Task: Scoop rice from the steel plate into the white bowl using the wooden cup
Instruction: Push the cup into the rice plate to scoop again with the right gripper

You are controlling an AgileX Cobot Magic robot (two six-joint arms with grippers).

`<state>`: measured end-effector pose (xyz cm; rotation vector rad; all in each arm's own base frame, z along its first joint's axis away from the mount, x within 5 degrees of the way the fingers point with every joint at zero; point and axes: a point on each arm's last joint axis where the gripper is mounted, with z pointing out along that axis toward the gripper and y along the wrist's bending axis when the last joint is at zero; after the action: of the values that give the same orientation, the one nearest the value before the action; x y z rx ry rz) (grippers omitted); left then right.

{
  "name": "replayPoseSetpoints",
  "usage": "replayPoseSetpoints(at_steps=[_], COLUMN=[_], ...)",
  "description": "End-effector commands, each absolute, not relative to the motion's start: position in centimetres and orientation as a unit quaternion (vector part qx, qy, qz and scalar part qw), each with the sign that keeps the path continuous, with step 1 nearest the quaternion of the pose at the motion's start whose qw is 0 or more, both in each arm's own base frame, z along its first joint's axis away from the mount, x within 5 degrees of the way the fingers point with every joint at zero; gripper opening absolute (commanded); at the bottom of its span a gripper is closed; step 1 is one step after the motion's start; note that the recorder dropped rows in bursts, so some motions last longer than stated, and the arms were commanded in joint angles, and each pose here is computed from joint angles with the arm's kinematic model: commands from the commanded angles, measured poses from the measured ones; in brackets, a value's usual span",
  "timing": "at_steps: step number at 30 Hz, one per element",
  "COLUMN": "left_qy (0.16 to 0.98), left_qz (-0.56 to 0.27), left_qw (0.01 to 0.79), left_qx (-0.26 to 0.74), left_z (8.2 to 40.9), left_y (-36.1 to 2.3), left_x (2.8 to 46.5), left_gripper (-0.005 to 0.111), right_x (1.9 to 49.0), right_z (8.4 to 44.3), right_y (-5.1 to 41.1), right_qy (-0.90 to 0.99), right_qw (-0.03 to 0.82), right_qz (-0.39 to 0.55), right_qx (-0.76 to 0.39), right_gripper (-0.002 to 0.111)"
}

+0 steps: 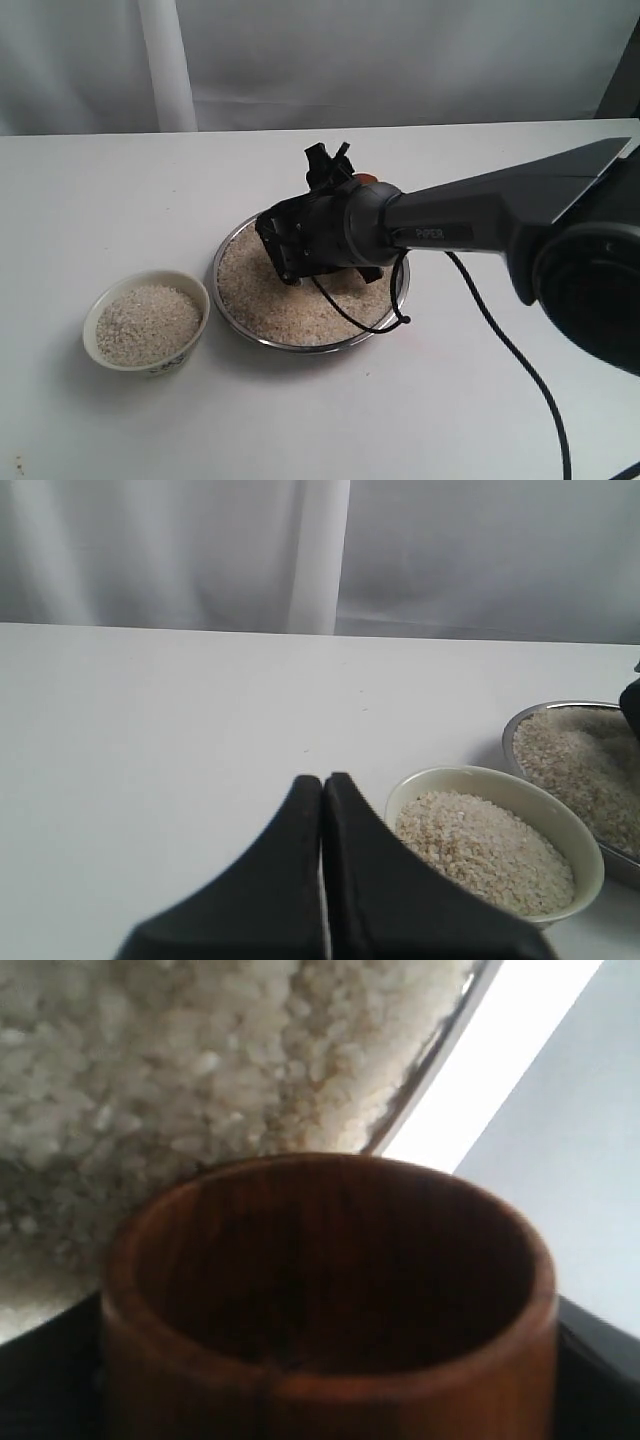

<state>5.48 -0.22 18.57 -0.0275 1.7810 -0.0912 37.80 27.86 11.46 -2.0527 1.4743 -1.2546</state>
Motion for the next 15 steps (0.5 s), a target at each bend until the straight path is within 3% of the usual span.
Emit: replayPoseSetpoints(at_steps=[1, 15], left_qy=[0.773, 0.773], left_qz=[-0.045, -0.045], left_qw=[0.632, 0.632], left_qx=[-0.013, -0.014], left_z=[18.7, 18.7], left_y=[-0.3, -0.3], left_x=[5.5, 5.5], left_gripper=[0.000, 0.000], right_x=[38.1, 37.1], right_z=[11.4, 10.1], right_y=[27.4, 28.6], right_qy=[0.510, 0.525], right_qw=[0.149, 0.157], right_qz=[-0.451, -0.413], right_qx=[-0.717, -0.728], right_gripper=[0.000, 0.000])
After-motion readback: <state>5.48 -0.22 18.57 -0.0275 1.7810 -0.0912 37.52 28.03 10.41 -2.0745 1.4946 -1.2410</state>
